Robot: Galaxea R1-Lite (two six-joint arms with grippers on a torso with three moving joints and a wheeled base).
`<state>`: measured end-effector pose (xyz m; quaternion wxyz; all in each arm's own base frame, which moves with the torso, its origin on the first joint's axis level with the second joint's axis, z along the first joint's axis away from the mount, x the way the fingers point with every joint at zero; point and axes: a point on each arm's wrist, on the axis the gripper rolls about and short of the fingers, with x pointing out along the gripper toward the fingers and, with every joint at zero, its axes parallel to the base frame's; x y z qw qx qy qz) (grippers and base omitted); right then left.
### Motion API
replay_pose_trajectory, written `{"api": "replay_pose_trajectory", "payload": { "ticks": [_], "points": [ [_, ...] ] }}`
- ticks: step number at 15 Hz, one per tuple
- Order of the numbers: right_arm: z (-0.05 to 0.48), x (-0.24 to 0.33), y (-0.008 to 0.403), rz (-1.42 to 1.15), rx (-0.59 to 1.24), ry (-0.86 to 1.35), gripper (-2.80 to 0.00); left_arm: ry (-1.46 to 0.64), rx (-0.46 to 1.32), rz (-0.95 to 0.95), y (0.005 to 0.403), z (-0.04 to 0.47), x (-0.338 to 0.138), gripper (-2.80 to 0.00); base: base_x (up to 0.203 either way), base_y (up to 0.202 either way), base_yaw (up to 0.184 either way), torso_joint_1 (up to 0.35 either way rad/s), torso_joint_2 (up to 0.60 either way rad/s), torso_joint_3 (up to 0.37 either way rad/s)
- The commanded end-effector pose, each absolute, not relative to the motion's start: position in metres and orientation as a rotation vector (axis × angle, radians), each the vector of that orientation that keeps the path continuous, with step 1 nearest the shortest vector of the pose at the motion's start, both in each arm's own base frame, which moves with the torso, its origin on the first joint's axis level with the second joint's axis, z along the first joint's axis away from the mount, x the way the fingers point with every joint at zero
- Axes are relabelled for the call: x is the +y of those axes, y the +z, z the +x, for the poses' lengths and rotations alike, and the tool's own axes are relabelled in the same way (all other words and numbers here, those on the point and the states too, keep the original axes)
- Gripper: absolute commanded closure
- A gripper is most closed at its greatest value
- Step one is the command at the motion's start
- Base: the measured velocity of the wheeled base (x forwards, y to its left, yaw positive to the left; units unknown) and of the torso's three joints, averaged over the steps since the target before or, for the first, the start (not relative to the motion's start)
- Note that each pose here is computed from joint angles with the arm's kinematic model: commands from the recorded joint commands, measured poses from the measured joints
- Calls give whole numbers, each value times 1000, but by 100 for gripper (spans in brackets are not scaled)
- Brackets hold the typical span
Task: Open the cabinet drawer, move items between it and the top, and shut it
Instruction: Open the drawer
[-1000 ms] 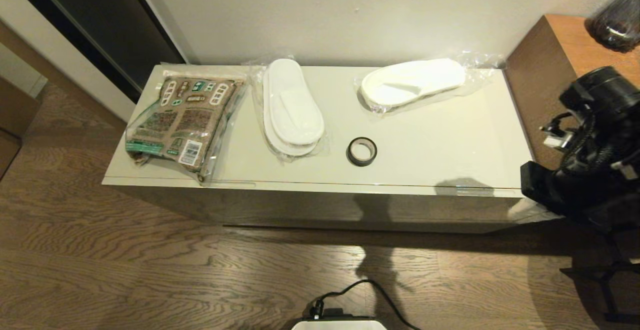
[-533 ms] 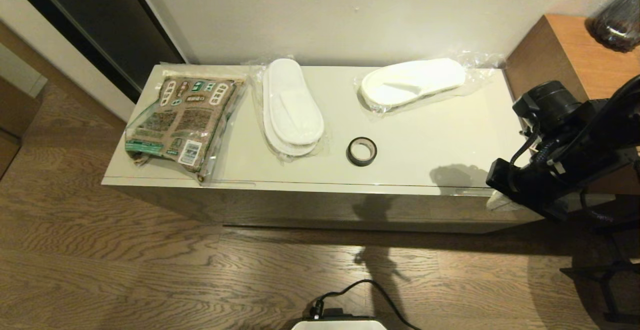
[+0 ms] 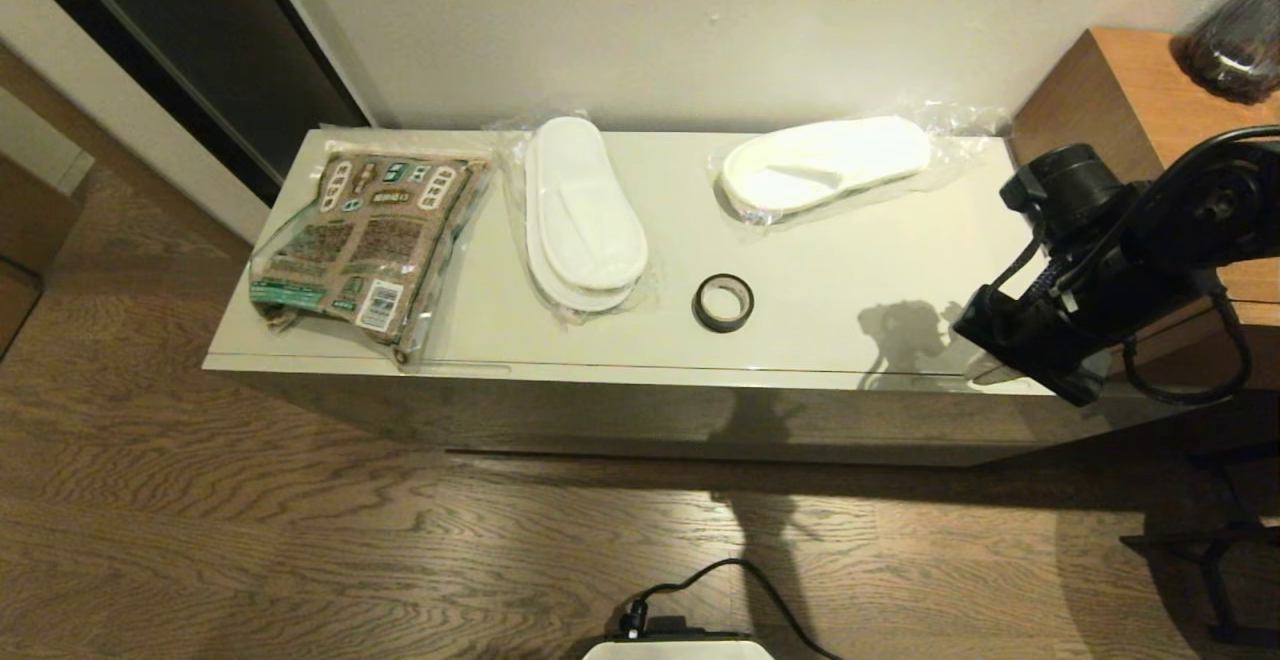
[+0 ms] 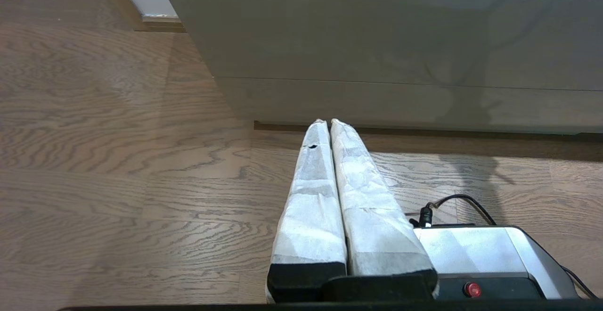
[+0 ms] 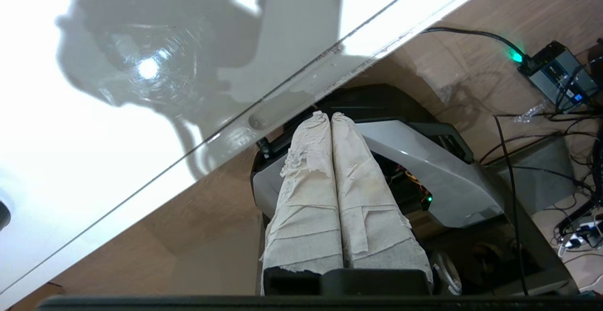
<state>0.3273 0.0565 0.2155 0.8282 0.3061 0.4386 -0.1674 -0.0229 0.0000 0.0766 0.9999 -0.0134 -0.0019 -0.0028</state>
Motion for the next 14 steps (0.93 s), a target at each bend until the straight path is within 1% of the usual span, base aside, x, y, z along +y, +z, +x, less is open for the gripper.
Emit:
{"api": "replay_pose_trajectory", "payload": {
  "ticks": [1,14],
  "points": [
    [333,57,207,648,951,-372,0,-6,-5,-28,77,-23,0,0,0,0,0,0,0,0],
    [358,61,177,645,973,-388,0,-6,-5,-28,77,-23,0,0,0,0,0,0,0,0]
  ]
}}
